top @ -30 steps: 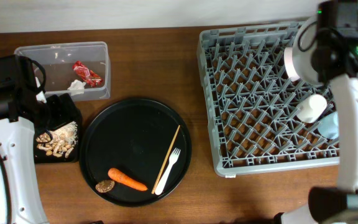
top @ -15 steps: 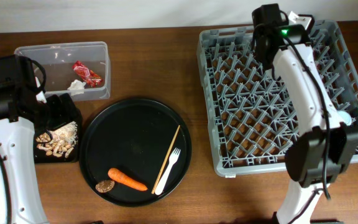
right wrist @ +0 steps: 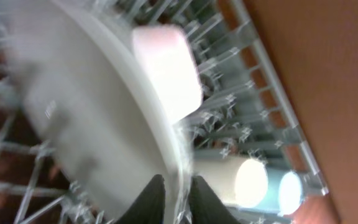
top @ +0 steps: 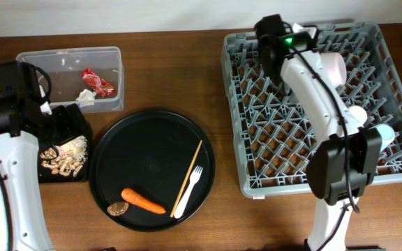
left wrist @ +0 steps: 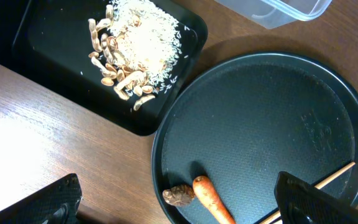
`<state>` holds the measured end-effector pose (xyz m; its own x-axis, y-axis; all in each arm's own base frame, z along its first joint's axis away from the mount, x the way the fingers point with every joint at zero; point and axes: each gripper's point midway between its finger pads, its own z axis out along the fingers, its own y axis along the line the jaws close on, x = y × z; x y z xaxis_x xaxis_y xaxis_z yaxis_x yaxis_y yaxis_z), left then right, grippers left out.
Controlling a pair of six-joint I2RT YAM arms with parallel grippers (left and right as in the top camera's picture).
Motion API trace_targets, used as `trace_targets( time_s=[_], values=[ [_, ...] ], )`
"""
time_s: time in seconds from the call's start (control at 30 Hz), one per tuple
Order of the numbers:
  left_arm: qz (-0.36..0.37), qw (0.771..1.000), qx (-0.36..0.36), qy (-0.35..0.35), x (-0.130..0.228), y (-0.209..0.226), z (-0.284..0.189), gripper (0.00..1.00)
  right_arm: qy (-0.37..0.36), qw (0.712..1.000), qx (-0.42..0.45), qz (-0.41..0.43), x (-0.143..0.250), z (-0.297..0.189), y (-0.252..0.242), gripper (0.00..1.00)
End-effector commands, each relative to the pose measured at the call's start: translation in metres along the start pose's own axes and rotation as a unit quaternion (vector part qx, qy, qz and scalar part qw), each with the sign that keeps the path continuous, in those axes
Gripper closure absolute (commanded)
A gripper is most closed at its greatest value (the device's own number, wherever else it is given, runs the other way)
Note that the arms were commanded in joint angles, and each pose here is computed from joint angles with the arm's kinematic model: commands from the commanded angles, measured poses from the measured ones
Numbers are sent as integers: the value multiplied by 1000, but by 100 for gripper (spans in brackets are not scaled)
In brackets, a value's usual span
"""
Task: Sort waste into correct bins and load items into the dishwasher rack
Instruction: 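Lower white plate upright into rack slot and release with right gripper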
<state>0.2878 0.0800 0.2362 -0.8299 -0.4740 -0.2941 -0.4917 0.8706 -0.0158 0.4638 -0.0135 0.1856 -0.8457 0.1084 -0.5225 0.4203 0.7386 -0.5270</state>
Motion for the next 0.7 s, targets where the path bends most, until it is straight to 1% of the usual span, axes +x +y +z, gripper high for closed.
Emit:
trace_targets(
  time_s=[0.0, 0.07, 0.17, 0.2, 0.27, 0.3, 0.37, 0.43, 0.5, 0.57, 0.6, 0.63, 0.67],
  values=[
    [-7, 1000, 2, -4, 1, 1, -3, 1, 3, 999, -41, -29, 14, -24, 30, 63],
    [-7, 1000, 2, -3, 2, 1, -3, 1, -7, 998, -48, -40, 16, -38, 36, 50],
    [-7, 1000, 2, -3, 2, 1, -3, 1, -23, 997, -59, -38, 14, -57, 34, 46],
    [-7, 1000, 2, -3, 2, 1, -3, 1, -26, 998, -62, -17, 12, -63, 27, 43],
    [-7, 1000, 2, -3, 2, 1, -3, 1, -29, 997, -67, 12, 6, -67, 12, 43],
    [-7, 1000, 2, -3, 2, 1, -3, 1, -31, 996, -74, 36, 0, -70, -6, 44],
    [-7, 1000, 2, -3, 2, 1, -3, 1, -32, 994, -71, 72, -8, -68, -37, 53],
    [-7, 1000, 2, -3, 2, 1, -3, 1, -21, 991, -73, 113, -14, -58, -72, 69],
    [-7, 1000, 2, -3, 2, 1, -3, 1, -6, 988, -111, 110, -18, -45, -88, 76],
    [-7, 1000, 2, -3, 2, 1, -3, 1, 11, 979, -185, 83, -22, -27, -88, 76],
    [-7, 1000, 2, -3, 2, 1, -3, 1, 26, 974, -206, 91, -21, -16, -91, 79],
    [-7, 1000, 2, -3, 2, 1, -3, 1, 39, 970, -218, 105, -19, -7, -96, 87],
    [-7, 1000, 2, -3, 2, 1, -3, 1, 53, 963, -233, 121, -18, 5, -100, 91]
  ],
)
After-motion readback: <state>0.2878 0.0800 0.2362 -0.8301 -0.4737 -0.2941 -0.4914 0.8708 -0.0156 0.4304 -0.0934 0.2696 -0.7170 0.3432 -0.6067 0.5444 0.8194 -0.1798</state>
